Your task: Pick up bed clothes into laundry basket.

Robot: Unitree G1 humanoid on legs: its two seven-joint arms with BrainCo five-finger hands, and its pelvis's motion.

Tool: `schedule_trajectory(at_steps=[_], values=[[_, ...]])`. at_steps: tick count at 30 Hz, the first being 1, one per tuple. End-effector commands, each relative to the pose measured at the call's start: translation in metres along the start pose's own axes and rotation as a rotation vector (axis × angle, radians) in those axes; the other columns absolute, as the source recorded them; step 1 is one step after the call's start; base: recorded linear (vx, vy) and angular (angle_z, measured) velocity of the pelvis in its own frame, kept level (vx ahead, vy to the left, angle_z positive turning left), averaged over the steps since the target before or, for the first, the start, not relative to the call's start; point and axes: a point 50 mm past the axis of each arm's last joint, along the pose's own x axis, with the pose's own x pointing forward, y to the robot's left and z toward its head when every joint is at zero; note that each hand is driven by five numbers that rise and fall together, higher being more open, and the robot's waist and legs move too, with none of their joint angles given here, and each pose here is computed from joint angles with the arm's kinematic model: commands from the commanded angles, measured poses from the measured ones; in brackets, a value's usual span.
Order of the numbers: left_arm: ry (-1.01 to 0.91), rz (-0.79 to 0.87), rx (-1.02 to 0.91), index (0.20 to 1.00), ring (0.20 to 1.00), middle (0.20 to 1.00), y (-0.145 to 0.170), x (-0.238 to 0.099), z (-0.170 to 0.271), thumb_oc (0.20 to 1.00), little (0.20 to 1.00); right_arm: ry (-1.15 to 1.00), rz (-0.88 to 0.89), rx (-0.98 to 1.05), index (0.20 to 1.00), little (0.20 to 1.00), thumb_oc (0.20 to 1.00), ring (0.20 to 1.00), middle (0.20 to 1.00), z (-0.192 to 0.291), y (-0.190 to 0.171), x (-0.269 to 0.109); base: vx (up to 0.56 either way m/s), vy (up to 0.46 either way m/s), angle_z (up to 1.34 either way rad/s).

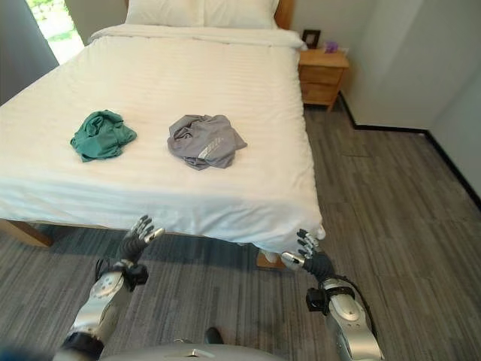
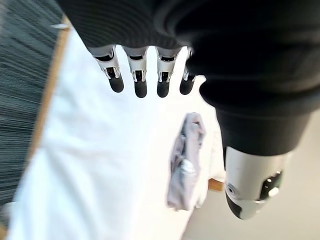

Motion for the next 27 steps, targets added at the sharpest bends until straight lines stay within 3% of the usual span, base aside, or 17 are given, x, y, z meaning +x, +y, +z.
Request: schedule_trajectory(at_steps=[1,6,11,12,15,16,20,27], values=[[-0.136,-0.015,0.11,1.0,1.0,1.0,0.014,0.001,0.031,1.0,1.0,-0.154,0.042,-0.055,1.0,1.0,1.0,1.0,1.0,0.036,-0.005,0.011,0.55,-0.148,1.57],[-0.117,-0.062,0.19,1.0,1.0,1.0,0.008,0.004,0.026,1.0,1.0,-0.236,0.043,-0.252,1.0,1.0,1.0,1.0,1.0,0.065,-0.031,0.003,0.41,-0.148,1.5],[-0.057,-0.093,0.116,1.0,1.0,1.0,0.003,-0.008,0.005,1.0,1.0,-0.335,0.081,-0.43,1.0,1.0,1.0,1.0,1.0,0.096,-0.033,-0.003,0.17,-0.119,1.23],[-0.013,-0.102,0.073,1.0,1.0,1.0,0.006,-0.018,-0.007,1.0,1.0,-0.366,-0.016,-0.709,1.0,1.0,1.0,1.0,1.0,0.123,-0.051,0.002,0.12,-0.115,0.72],[0.008,-0.104,0.064,1.0,1.0,1.0,0.008,-0.022,-0.012,1.0,1.0,-0.358,-0.036,-0.858,1.0,1.0,1.0,1.0,1.0,0.135,-0.057,0.008,0.09,-0.091,0.29],[0.026,-0.124,0.074,1.0,1.0,1.0,0.008,-0.027,-0.017,1.0,1.0,-0.399,-0.091,-1.0,1.0,1.0,1.0,1.0,1.0,0.157,-0.061,0.016,0.06,-0.065,-0.02],[0.074,-0.128,0.05,1.0,1.0,1.0,0.01,-0.034,-0.026,1.0,1.0,-0.427,-0.078,-1.168,1.0,1.0,1.0,1.0,1.0,0.188,-0.048,0.047,0.07,-0.069,0.07],[0.062,-0.151,0.02,1.0,1.0,1.0,0.004,-0.031,-0.022,1.0,1.0,-0.274,-0.024,-1.324,1.0,1.0,1.0,1.0,1.0,0.185,-0.035,0.093,-0.01,-0.023,0.24]])
